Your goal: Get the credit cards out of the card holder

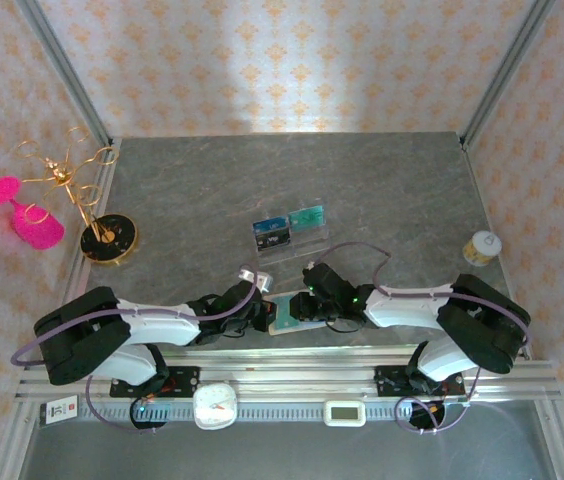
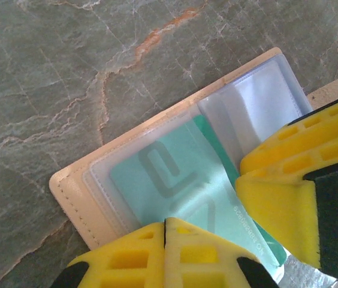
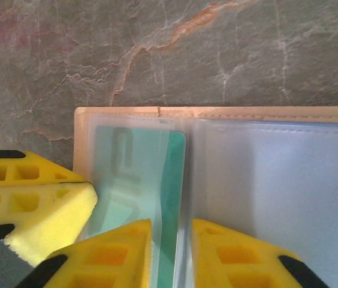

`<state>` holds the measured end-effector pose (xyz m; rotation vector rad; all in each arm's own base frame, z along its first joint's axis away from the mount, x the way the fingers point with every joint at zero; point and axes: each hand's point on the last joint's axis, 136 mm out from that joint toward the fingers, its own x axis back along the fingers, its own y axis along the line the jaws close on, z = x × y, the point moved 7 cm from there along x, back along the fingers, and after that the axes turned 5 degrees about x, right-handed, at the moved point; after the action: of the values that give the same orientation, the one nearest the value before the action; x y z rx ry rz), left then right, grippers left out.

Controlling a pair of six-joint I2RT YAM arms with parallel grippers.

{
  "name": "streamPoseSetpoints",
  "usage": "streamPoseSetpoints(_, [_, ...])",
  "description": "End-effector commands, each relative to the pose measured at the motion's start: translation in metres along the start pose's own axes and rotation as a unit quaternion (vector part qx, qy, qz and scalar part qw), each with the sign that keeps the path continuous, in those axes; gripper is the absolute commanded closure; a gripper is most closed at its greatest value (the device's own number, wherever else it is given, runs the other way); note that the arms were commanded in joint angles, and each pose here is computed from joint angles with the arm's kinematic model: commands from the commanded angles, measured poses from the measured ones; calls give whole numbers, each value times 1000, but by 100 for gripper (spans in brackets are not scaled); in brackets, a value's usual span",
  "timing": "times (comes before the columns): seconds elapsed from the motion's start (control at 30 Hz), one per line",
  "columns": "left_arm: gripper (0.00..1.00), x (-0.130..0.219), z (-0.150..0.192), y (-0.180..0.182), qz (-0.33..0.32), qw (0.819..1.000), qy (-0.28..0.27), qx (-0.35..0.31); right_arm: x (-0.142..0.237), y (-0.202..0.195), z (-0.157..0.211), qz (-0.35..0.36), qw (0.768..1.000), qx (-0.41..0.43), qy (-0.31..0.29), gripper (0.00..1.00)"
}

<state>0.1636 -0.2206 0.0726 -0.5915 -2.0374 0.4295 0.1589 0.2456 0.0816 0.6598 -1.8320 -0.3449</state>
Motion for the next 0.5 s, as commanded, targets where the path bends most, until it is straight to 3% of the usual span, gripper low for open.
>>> streamPoseSetpoints(0.0, [100,-4,18,19,-34,999,31,-4,-2,-3,2,-8,1000,-10,3,81])
streamPoseSetpoints(0.23, [100,-3,20,19,-28,999,36,-2,-4,-2,3,-17,1000,-20,7,88])
streamPoseSetpoints(0.37, [100,-2,20,19,-28,999,34,-1,-3,-4,4,-19,999,-32,8,100])
streamPoseSetpoints(0.47, [100,1,19,20,-26,999,29,1,5,-6,2,-3,999,-37,-4,100])
